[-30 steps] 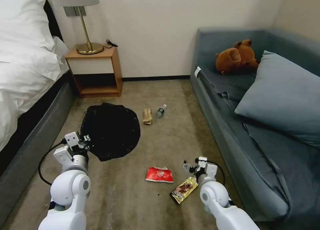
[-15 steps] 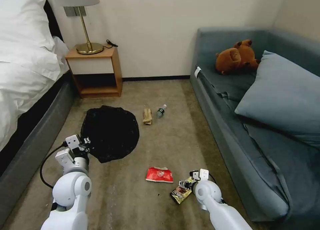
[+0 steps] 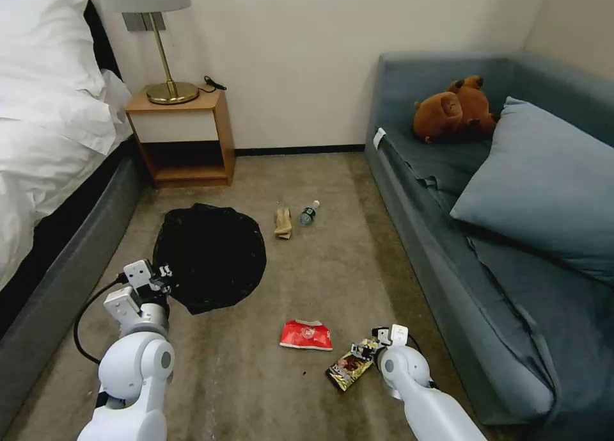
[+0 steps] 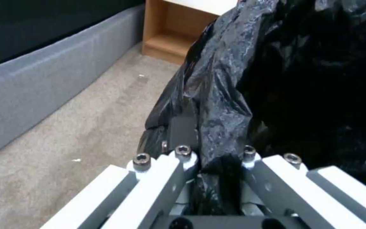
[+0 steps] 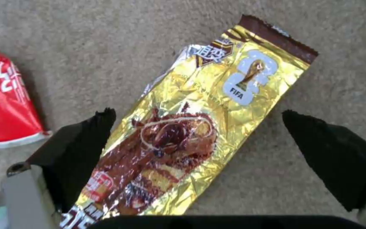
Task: Pick up the trash bin, then pick up the garbage on the floor and place it into the trash bin.
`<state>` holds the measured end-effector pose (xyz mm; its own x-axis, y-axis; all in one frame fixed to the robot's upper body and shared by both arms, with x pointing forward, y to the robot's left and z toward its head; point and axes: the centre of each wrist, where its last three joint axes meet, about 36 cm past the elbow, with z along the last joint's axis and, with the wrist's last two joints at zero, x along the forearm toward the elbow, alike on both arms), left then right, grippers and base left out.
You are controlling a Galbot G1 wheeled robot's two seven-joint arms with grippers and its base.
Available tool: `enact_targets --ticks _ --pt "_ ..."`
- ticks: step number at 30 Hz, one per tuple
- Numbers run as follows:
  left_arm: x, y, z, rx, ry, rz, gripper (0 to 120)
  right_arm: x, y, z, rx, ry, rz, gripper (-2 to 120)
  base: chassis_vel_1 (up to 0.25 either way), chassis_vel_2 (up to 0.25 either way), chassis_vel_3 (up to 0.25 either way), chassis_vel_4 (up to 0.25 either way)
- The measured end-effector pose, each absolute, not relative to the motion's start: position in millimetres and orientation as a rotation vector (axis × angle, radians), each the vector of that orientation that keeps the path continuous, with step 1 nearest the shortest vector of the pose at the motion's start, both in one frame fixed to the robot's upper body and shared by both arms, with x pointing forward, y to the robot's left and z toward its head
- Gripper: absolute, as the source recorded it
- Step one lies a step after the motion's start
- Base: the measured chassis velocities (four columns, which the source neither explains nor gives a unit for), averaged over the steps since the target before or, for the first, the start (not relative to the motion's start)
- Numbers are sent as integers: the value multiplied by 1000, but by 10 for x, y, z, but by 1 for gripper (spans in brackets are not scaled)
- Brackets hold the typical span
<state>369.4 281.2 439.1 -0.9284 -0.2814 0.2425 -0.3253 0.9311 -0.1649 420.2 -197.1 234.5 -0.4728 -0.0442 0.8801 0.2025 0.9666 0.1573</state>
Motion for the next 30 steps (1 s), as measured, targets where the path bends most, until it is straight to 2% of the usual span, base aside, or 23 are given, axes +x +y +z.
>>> enact_targets --ticks 18,30 --pt "3636 2802 4407 462 -2873 282 4 4209 -1947 1976 -126 -2090 -272 100 0 0 0 0" --pt "3676 2818 4453 463 -2885 285 4 4159 -1925 1924 -150 -2117 -260 100 0 0 0 0"
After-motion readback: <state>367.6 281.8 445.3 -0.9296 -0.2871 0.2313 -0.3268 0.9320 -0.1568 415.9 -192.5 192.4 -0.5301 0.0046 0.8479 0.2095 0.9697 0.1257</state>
